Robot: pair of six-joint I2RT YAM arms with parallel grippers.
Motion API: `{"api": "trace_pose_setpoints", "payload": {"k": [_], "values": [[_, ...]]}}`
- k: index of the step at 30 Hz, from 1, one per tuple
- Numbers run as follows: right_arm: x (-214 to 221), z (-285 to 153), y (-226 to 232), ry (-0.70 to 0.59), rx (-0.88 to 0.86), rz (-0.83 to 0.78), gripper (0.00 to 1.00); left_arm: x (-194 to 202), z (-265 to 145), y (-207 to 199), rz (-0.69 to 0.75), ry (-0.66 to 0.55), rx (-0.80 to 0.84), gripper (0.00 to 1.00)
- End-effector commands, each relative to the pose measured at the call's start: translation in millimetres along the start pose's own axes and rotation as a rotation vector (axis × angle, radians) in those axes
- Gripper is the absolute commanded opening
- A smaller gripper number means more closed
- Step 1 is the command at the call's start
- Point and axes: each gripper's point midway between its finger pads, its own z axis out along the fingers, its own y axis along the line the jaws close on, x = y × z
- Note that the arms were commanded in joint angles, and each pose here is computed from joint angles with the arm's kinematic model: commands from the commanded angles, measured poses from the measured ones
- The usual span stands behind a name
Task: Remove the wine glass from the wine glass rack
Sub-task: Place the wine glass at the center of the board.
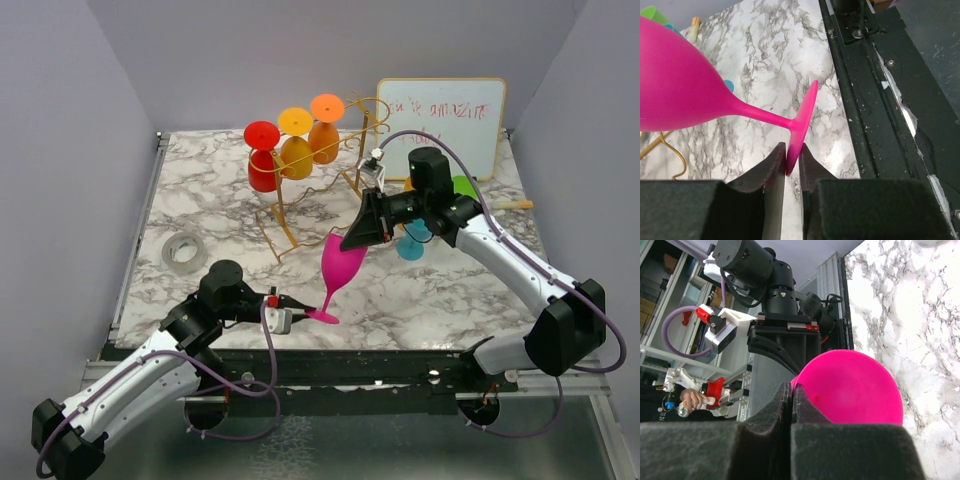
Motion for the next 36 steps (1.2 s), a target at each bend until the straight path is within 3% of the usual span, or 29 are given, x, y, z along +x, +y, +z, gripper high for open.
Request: {"api": "trace_pose_setpoints", "payload": {"k": [1, 9, 13, 14, 24, 36], "values": [[-1.6, 0.6, 1.5, -0.001, -0.003, -0.022, 0.0, 10.8, 0.1, -7.3, -0.051, 0.019, 0.014, 0.19], [1.2, 1.0, -0.4, 0.004, -0.002, -0.005, 0.0, 11.5, 0.6, -8.5, -0.053, 0.019, 0.021, 0.19], [8.0, 1.3, -3.5, 0.027, -0.007, 0.027, 0.0, 12.8, 0.9, -8.6, -0.056, 0.023, 0.023, 0.01], [9.9, 1.2, -5.1, 0.036, -0.004, 0.027, 0.01, 13.2, 1.1, -8.7, -0.058, 0.025, 0.024, 0.0], [18.4, -3.9, 9.1, 0.099, -0.066, -0.015, 0.26, 15.4, 1.8, -9.9, -0.058, 0.031, 0.034, 0.0], [24.7, 0.7, -5.9, 0.123, -0.02, 0.028, 0.29, 16.1, -0.8, -7.5, -0.019, 0.038, 0.015, 0.0]]}}
